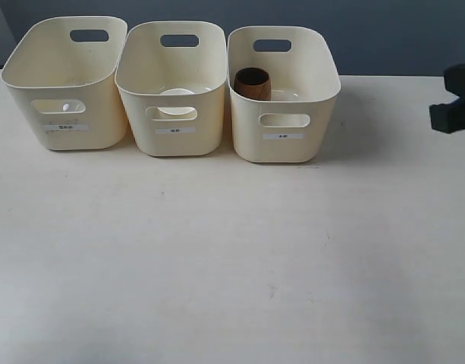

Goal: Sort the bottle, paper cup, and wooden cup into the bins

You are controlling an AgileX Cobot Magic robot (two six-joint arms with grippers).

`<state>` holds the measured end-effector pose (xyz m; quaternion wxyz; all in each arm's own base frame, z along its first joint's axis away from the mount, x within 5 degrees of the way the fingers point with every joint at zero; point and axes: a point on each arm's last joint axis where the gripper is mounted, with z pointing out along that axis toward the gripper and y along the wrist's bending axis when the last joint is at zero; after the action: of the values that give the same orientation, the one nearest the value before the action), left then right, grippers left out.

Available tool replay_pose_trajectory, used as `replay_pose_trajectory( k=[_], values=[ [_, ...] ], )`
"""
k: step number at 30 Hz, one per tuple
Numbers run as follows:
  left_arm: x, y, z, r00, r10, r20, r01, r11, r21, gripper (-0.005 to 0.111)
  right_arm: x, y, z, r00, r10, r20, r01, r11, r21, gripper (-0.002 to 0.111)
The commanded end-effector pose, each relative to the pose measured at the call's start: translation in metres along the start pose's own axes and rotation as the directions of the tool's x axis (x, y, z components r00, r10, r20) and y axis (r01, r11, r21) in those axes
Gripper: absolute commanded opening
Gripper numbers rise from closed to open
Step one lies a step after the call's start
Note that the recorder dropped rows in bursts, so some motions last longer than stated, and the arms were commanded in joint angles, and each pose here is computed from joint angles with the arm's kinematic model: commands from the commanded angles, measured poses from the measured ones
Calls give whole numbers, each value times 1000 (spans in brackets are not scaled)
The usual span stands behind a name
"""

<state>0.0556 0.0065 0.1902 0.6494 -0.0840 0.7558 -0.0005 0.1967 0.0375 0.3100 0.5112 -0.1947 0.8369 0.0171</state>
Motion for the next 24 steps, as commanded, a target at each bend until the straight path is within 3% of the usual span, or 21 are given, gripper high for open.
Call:
replay_pose_trajectory(
  k=[1,11,24],
  values=[
    [-2,0,-1,1000,2,13,-2,1000,4,0,12,6,-27,995,73,73,-74,997,10,0],
    [-2,0,-1,1000,2,13,-2,1000,4,0,14,18,-69,982,117,145,-110,992,-56,0],
    [-2,0,-1,1000,2,13,-2,1000,4,0,14,19,-73,980,115,161,-107,993,-54,0]
  ],
)
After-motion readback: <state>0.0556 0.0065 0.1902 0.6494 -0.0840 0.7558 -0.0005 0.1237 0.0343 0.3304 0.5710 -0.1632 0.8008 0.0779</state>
